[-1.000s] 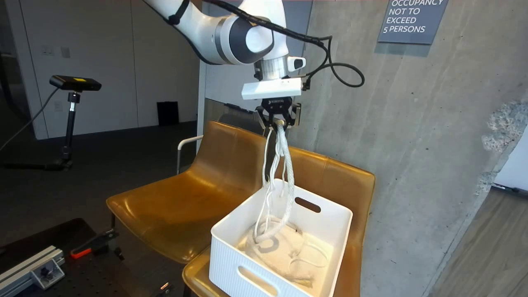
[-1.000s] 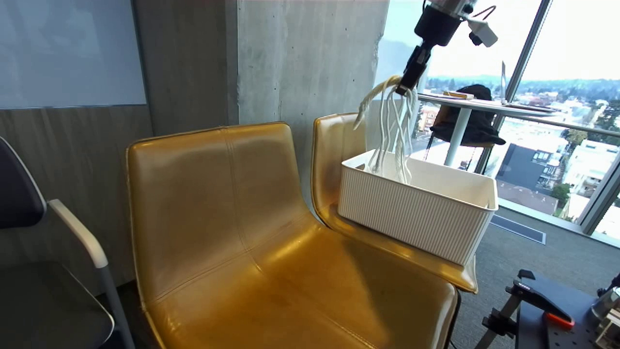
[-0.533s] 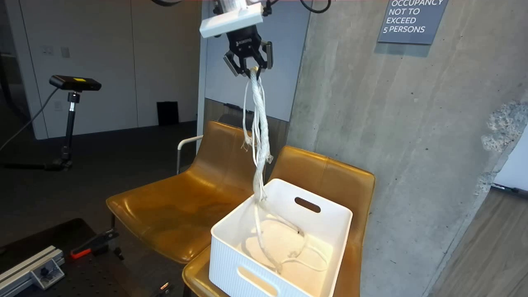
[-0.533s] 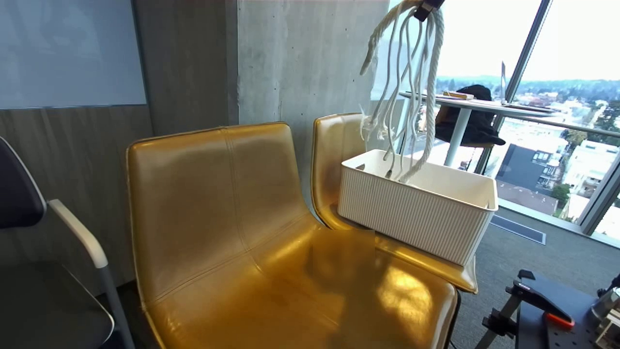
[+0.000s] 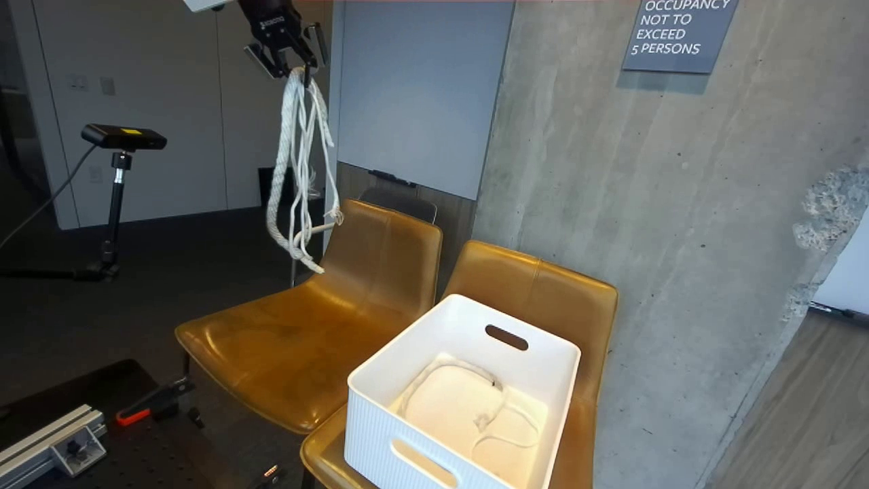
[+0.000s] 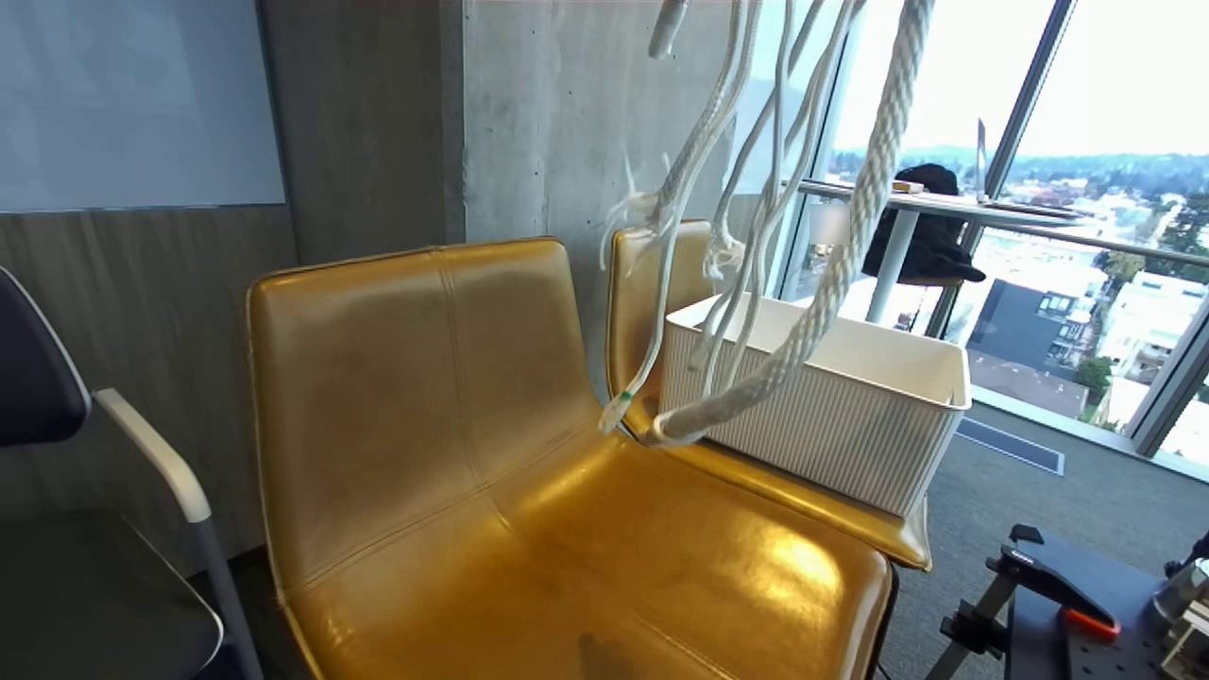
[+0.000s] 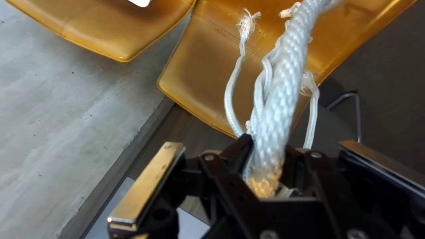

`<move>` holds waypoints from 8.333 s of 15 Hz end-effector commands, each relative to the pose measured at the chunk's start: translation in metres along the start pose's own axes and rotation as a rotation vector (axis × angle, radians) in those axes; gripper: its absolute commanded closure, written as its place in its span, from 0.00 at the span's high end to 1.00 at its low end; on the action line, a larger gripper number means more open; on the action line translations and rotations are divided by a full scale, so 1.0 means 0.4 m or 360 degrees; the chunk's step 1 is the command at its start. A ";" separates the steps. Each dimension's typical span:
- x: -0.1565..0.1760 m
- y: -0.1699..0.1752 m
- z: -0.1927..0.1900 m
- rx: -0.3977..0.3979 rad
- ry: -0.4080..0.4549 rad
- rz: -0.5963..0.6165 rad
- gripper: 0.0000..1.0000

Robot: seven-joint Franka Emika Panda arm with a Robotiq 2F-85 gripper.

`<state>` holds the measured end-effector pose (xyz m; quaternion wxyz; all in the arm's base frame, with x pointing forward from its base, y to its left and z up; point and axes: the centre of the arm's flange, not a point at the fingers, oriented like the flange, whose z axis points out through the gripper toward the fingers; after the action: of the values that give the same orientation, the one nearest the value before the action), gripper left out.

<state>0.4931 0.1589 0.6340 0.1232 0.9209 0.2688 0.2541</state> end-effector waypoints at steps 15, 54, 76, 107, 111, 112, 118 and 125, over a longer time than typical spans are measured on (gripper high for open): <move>-0.142 -0.289 0.403 0.0158 -0.0242 -0.0047 0.03; -0.451 0.680 0.769 0.0124 -0.0366 0.0048 1.00; -0.715 0.658 1.301 0.0486 -0.0600 0.0110 1.00; -0.816 0.576 1.398 0.0504 -0.0711 0.0040 0.00; -0.803 0.586 1.371 0.0495 -0.0697 0.0040 0.00; -0.792 0.593 1.357 0.0485 -0.0689 0.0036 0.00; -0.683 0.689 1.193 0.0345 -0.0596 -0.0008 0.00; -0.546 0.780 0.987 0.0184 -0.0464 -0.0091 0.00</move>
<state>0.6875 -0.2661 0.2855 0.1001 0.9536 0.2695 0.0893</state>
